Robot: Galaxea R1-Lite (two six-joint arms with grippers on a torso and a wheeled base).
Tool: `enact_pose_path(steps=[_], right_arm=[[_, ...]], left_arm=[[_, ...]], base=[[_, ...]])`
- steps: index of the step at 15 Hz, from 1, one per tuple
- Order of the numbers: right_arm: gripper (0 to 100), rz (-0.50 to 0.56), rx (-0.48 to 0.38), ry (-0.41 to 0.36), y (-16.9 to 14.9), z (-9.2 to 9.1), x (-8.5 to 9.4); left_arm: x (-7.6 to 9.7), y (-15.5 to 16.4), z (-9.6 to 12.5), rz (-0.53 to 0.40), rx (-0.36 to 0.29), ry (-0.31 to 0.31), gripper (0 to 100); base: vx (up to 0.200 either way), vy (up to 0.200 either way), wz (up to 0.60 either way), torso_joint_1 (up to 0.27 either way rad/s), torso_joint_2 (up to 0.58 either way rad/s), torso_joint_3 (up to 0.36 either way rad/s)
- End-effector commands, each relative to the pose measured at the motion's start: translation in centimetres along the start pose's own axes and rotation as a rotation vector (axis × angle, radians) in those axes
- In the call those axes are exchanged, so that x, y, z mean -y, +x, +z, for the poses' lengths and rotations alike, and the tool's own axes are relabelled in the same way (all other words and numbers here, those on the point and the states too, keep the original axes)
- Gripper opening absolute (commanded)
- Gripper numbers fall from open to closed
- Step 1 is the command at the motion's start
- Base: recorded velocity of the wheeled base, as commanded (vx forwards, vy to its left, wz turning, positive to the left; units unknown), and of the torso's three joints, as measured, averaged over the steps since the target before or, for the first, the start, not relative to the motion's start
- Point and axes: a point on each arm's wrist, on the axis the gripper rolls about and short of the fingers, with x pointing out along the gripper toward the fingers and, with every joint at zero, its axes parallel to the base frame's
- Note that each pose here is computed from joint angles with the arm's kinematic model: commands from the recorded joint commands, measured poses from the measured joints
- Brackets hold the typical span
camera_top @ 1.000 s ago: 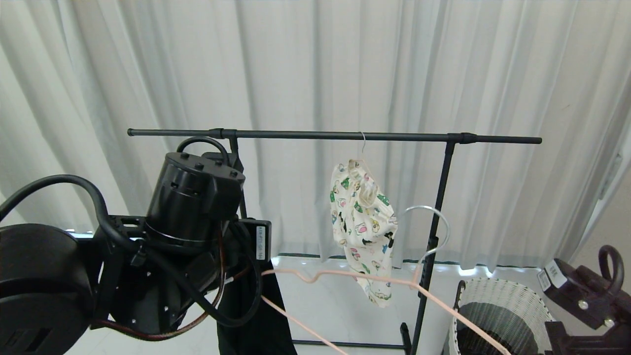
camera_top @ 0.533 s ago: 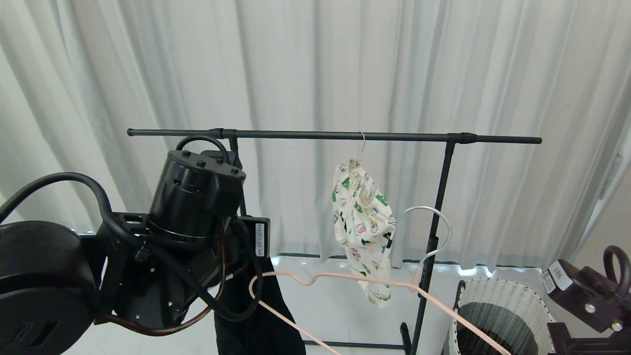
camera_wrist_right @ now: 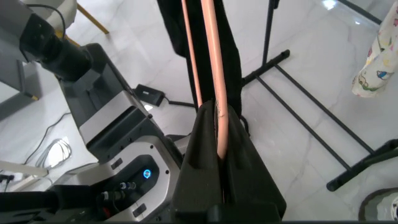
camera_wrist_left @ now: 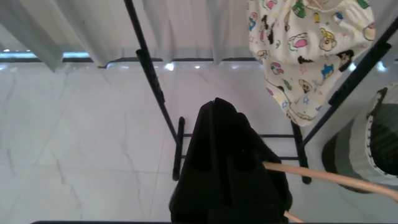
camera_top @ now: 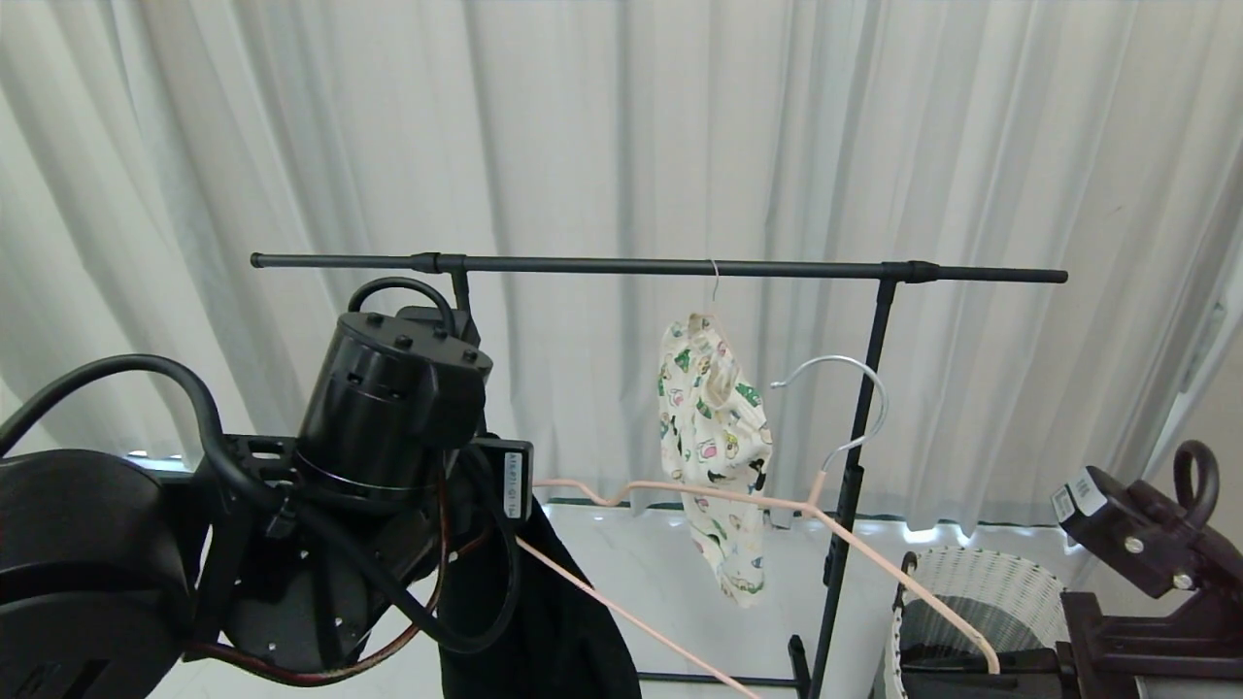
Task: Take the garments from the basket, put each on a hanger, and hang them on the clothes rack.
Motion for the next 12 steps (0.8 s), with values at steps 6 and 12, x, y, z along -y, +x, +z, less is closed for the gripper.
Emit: enact_pose_path(steps=[6,12], right_arm=[[0,-0.01,0.014,0.003,-0.4,0.0,0.1],[0,-0.007,0.008,-0.001,-0.3,0.0,0.1]], left_arm=[[-0.5,0.2,0.0,0.022,-0.002,-0.007,0],[1.1,-1.0,-0.3,-0.05,0.009,0.023,0]], base=[[0.0,0.0,0.0,0.0,0.0,0.0],[0.0,0.0,0.0,0.0,0.0,0.0]])
